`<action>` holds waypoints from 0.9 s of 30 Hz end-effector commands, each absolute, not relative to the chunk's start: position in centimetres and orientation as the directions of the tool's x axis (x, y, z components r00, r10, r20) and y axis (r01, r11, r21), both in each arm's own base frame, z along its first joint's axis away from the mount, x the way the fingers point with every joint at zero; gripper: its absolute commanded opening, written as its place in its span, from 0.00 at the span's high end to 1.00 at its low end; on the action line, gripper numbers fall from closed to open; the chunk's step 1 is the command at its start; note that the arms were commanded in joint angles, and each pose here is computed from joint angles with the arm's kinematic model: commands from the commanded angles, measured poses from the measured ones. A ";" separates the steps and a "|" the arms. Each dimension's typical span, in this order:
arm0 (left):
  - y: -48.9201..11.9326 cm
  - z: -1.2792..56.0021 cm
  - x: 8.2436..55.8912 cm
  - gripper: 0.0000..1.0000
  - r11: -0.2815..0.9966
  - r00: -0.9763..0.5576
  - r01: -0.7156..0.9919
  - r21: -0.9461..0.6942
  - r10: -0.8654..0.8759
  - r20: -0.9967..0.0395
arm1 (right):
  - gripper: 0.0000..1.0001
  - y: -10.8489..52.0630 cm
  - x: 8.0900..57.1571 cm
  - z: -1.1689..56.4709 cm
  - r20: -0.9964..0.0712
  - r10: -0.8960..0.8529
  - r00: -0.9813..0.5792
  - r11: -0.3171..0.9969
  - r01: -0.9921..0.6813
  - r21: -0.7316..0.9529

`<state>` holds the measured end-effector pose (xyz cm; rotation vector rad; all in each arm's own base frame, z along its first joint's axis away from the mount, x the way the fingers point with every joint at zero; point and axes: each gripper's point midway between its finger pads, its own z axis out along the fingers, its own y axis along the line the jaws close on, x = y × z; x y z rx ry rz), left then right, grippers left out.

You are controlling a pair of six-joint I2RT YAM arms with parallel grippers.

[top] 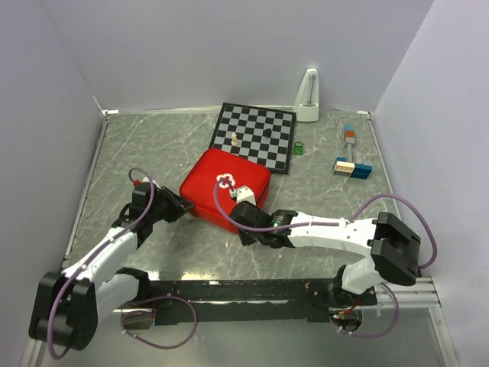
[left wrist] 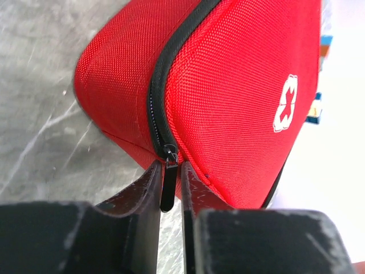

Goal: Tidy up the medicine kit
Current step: Zip the medicine box at the center of the board.

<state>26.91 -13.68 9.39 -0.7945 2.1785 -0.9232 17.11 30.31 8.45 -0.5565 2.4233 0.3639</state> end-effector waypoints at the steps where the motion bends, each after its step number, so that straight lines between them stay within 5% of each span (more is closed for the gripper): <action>1: -12.7 10.7 30.1 0.85 0.653 -0.606 -0.204 -0.729 -0.669 -0.429 | 1.00 30.5 16.4 8.9 -0.617 -0.343 -0.709 0.857 -0.504 0.102; 5: -12.8 10.2 31.1 0.99 0.644 -0.631 -0.189 -0.742 -0.659 -0.411 | 1.00 31.0 16.0 9.0 -0.610 -0.366 -0.703 0.844 -0.527 0.100; 27: -9.7 8.9 32.5 0.99 0.720 -0.598 -0.256 -0.645 -0.642 -0.480 | 1.00 23.6 17.1 8.5 -0.610 -0.373 -0.699 0.911 -0.399 -0.099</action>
